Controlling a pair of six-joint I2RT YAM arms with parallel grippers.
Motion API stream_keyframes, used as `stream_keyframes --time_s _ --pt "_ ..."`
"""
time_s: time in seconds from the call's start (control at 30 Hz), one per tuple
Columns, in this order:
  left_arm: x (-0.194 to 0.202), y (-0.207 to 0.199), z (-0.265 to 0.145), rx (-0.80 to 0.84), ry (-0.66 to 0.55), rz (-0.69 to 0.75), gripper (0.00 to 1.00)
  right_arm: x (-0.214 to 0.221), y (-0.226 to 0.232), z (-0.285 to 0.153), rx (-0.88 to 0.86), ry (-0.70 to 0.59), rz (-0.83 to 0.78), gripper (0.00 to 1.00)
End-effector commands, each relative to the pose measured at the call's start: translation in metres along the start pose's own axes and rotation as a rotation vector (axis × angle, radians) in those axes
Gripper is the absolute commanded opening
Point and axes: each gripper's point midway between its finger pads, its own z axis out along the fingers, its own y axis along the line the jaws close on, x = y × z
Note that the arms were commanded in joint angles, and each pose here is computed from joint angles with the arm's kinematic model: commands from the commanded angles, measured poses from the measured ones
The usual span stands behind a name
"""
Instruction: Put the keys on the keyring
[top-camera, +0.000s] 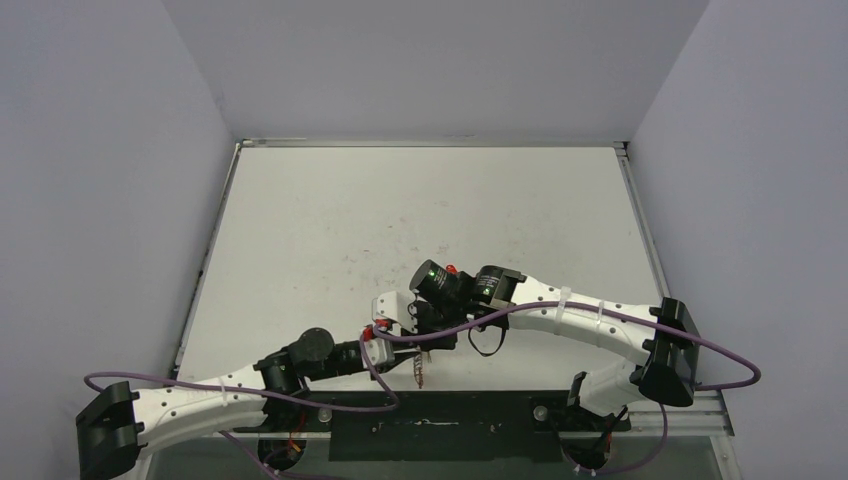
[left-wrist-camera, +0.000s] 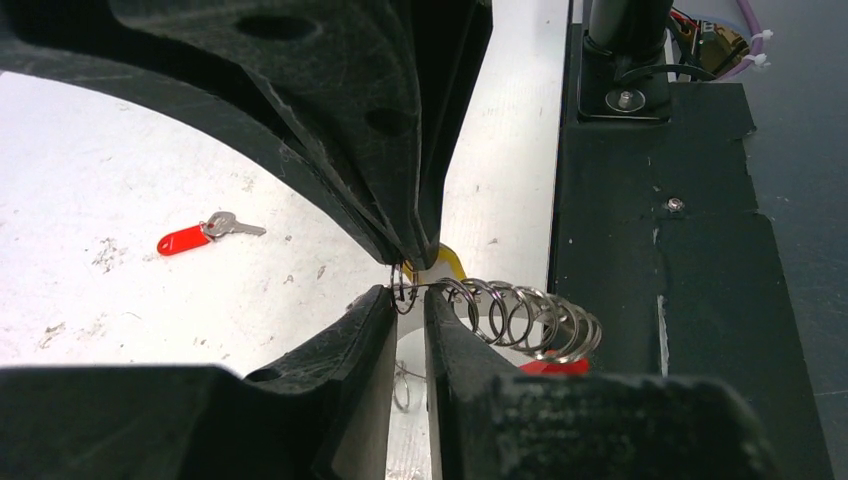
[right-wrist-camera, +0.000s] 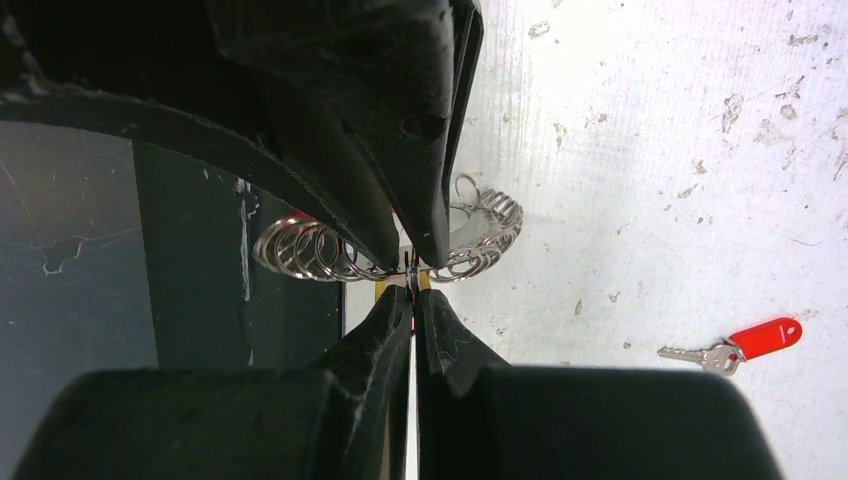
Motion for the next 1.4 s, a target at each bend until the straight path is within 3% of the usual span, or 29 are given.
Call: stream_keyframes --time_s 0.0,0.27,0.4,0.63,0.8,0.87,1.0,1.13,1.37 --pt "-0.043 0.003 0.004 -0.002 -0.137 0.031 0.16 -0.017 -0.006 -0.005 0.035 -0.054 -0.018 0.00" --pt "-0.044 0.005 0.002 -0.013 -0.147 0.035 0.14 -0.016 -0.005 -0.005 0.032 -0.049 -0.018 0.00" --pt "-0.039 0.006 0.002 -0.018 -0.125 0.032 0.00 -0.016 -0.006 -0.005 0.034 -0.050 -0.018 0.00" --pt "-0.032 0.007 0.003 -0.021 -0.093 0.027 0.00 -0.017 -0.008 -0.006 0.049 -0.055 -0.022 0.01" --pt "-0.034 0.010 0.002 -0.042 -0.117 0.027 0.00 -0.020 -0.019 -0.009 0.099 -0.130 -0.007 0.42" --pt "-0.036 0.011 0.001 -0.057 -0.144 0.026 0.00 -0.021 -0.022 -0.014 0.104 -0.192 -0.001 0.49" --pt "-0.044 0.012 -0.003 -0.069 -0.208 0.037 0.00 -0.024 -0.027 -0.032 0.050 -0.376 0.036 0.50" --pt "-0.053 0.009 -0.007 -0.059 -0.279 0.055 0.00 -0.027 -0.020 -0.047 0.015 -0.524 -0.005 0.43" --pt "-0.066 0.007 -0.014 -0.056 -0.359 0.082 0.00 -0.033 -0.002 -0.049 -0.061 -0.612 -0.071 0.43"
